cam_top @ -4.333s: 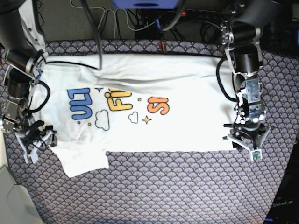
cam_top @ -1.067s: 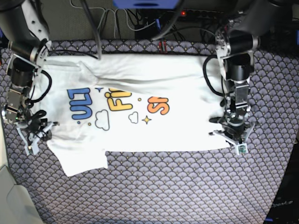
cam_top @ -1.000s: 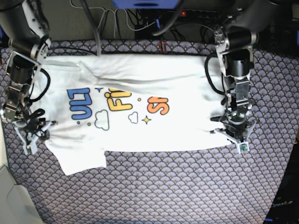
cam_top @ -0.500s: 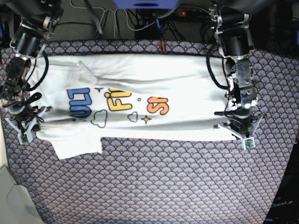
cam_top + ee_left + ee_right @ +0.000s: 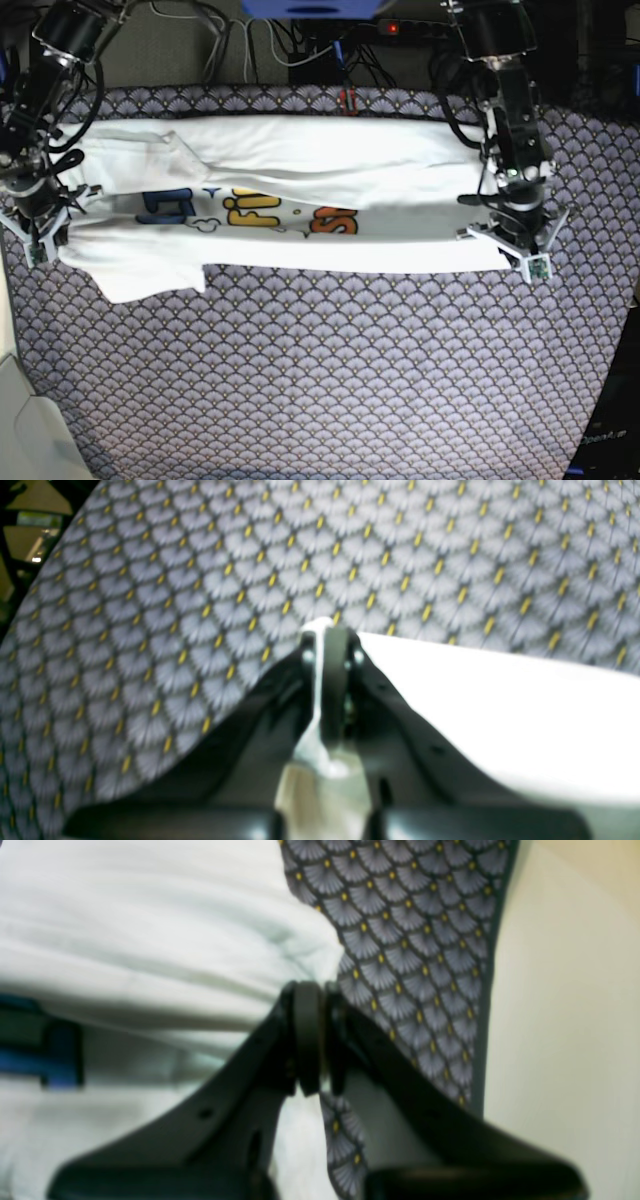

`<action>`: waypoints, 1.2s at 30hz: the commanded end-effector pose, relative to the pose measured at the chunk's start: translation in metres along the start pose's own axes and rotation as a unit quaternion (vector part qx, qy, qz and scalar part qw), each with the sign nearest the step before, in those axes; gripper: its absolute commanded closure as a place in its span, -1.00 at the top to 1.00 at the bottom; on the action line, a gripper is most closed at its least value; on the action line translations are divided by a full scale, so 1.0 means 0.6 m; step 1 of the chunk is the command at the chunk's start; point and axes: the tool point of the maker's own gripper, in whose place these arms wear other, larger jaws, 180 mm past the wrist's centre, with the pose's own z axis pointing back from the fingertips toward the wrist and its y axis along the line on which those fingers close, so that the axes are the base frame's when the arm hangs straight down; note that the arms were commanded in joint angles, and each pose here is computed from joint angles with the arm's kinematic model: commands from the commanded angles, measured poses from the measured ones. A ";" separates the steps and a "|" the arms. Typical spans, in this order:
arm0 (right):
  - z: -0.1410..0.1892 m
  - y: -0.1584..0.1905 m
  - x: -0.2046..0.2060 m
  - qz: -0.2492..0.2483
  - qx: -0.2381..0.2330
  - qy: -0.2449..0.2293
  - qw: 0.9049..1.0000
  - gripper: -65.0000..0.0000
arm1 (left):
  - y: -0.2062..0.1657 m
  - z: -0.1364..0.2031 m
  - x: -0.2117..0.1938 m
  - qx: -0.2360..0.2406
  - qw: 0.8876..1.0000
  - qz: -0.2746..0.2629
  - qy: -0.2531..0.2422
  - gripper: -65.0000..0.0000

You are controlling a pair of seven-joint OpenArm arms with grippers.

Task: Fold the T-shirt properly
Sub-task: 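Lift the hem edge and fold it over toward the collar with both grippers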

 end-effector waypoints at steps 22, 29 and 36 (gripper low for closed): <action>0.063 0.009 -0.086 0.039 0.000 0.045 0.998 -1.00 | 0.056 0.053 -0.025 0.022 0.999 -0.049 -0.006 -0.98; 0.068 0.016 -0.098 0.044 0.006 0.054 0.998 -1.00 | 0.058 0.054 -0.052 0.021 0.998 -0.051 0.014 -0.98; 0.064 0.018 -0.115 0.042 0.012 0.070 0.997 -1.00 | 0.059 0.045 -0.095 0.019 0.997 -0.053 0.048 -0.97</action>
